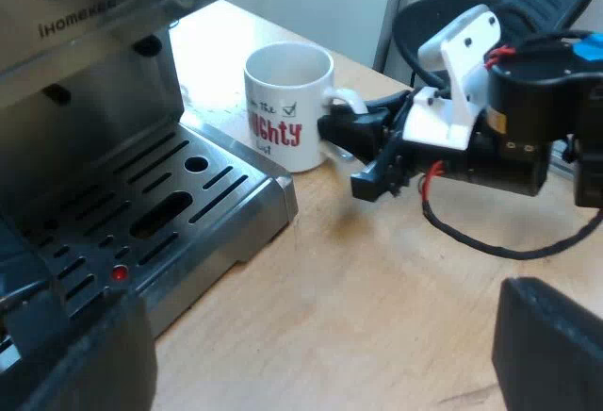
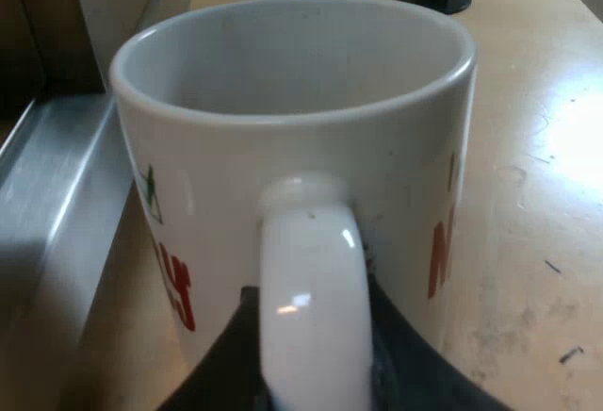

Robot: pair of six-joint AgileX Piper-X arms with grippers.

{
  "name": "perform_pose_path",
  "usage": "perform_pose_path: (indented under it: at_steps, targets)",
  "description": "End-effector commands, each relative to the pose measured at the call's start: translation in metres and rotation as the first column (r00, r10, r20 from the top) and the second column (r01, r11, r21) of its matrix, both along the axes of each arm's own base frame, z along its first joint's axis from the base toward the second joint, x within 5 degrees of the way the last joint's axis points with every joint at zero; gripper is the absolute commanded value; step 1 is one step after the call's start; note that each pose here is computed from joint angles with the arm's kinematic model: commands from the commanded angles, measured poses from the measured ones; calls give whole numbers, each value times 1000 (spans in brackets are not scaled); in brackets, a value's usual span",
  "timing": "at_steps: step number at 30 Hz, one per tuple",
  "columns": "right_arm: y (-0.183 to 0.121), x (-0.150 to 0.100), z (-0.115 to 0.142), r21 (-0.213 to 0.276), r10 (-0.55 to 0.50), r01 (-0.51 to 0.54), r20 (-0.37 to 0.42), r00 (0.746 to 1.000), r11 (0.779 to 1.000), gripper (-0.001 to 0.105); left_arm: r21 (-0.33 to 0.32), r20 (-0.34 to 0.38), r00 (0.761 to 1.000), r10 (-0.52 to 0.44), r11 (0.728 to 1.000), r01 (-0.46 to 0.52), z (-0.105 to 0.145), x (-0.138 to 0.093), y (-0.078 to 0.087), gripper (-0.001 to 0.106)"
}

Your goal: Remove mug from coffee machine

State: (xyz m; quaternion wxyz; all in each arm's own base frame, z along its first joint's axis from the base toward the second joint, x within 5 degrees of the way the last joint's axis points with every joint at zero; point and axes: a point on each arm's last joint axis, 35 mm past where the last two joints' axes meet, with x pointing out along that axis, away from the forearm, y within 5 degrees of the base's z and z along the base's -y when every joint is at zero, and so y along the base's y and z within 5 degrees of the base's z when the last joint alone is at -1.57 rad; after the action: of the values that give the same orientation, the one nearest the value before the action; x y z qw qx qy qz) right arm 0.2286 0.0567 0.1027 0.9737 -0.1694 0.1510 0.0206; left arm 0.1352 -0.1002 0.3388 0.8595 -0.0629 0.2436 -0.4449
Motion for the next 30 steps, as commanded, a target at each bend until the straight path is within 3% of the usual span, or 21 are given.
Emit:
perform_pose_path:
  at_steps: [1, 3, 5, 6, 8, 10, 19, 25, 30]
  targets:
    - [0, 5, 3, -1, -5, 6, 35, 999, 1000, 9, -9, -2, 1000, -6, 1000, 6, 2, -1, -1, 83]
    - [0, 5, 3, -1, -5, 6, 35, 999, 1000, 14, -9, -2, 1000, -6, 1000, 6, 2, -1, -1, 83]
    - [0, 4, 3, 8, -9, 8, 31, 999, 1000, 41, -9, -2, 1000, -6, 1000, 6, 2, -1, -1, 83]
    - [0, 4, 3, 37, -18, 17, 28, 999, 999, 54, -9, -2, 1000, -6, 1000, 6, 2, -1, -1, 83]
    - [0, 4, 2, 74, -30, 28, 26, 999, 997, 69, -9, -2, 1000, -6, 1000, 6, 2, -1, -1, 83]
    - [0, 4, 2, 76, -31, 29, 26, 999, 997, 74, -9, -2, 1000, -6, 1000, 6, 2, -1, -1, 83]
    - [1, 2, 3, 77, -17, 16, 17, 1000, 997, 74, -7, 14, 1000, 8, 1000, -8, 3, 0, 0, 83]
    - [3, -15, 8, 64, 22, -20, -40, 999, 998, 74, -3, 17, 1000, 20, 1000, -20, 3, 1, 0, 83]
    - [8, -32, 24, 82, 74, -75, 18, 997, 994, 74, -3, 17, 1000, 20, 1000, -20, 3, 1, 0, 83]
